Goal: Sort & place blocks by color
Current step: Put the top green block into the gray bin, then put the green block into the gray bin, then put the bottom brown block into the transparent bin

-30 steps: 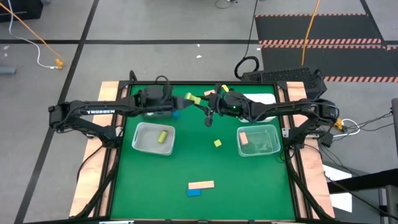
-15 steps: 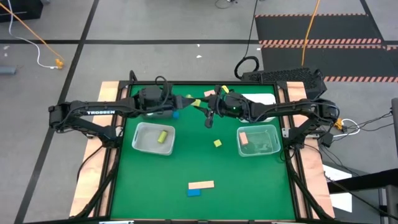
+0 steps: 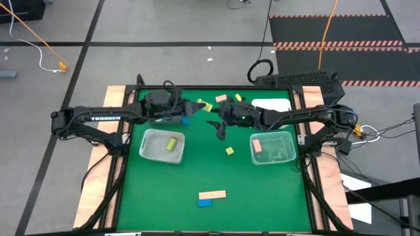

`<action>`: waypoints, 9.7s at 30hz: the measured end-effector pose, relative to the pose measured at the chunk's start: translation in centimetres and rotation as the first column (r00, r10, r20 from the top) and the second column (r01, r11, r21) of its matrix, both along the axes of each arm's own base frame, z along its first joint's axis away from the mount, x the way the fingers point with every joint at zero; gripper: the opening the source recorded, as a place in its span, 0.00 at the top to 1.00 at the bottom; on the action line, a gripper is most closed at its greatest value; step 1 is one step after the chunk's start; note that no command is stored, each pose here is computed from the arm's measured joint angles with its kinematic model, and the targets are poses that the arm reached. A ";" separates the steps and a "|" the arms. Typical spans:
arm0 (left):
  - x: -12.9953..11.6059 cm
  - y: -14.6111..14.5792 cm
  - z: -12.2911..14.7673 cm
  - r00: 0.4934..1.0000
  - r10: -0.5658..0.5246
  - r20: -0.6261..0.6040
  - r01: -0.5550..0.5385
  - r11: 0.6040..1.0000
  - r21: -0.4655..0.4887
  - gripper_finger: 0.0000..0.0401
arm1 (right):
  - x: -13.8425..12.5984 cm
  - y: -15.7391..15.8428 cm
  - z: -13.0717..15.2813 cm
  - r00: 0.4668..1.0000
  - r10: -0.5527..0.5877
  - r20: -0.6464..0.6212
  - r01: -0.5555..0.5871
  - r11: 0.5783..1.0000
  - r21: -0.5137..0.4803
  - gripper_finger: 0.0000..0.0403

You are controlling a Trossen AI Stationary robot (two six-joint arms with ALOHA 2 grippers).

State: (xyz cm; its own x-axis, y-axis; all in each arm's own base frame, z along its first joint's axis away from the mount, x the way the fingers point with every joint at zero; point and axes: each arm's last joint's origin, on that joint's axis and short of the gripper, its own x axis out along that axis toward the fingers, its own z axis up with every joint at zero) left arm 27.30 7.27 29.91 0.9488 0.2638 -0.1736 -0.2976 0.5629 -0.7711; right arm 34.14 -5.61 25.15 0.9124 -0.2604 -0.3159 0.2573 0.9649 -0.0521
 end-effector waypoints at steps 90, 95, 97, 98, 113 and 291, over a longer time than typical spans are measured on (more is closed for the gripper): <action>-5.9 -8.7 -4.1 0.782 -0.106 -0.615 -0.148 0.926 -0.348 0.08 | -1.8 8.7 -11.3 0.758 -0.245 -0.604 0.538 0.759 0.367 0.30; -5.9 -9.3 -4.1 0.779 -0.124 -0.614 -0.130 0.927 -0.353 0.08 | -1.6 8.8 -12.9 0.725 -0.252 -0.641 0.562 0.754 0.339 0.31; -5.9 -9.5 -4.1 0.781 -0.133 -0.610 -0.118 0.928 -0.353 0.08 | -1.7 9.0 -13.0 0.721 -0.247 -0.647 0.565 0.750 0.344 0.34; -5.8 -9.7 -4.0 0.785 -0.139 -0.604 -0.109 0.928 -0.355 0.08 | -1.7 9.1 -13.0 0.720 -0.244 -0.649 0.564 0.751 0.344 0.36; -3.7 -12.0 -1.7 0.928 -0.217 -0.304 0.109 0.935 -0.338 0.08 | -2.4 10.1 -10.7 0.767 -0.119 -0.630 0.444 0.808 0.388 0.71; -2.7 -16.4 4.7 0.963 -0.016 0.268 -0.073 0.945 0.319 0.36 | -14.0 14.0 8.2 0.993 -0.122 0.006 0.120 0.970 -0.210 0.72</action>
State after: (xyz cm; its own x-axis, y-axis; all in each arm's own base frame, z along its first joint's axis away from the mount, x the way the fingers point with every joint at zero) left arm 24.64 -9.12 34.59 0.9397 0.2904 0.1809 -0.1282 0.7890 -0.6009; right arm 20.12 8.36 33.38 0.8679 -0.4298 -0.2490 0.3704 0.8940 -0.2522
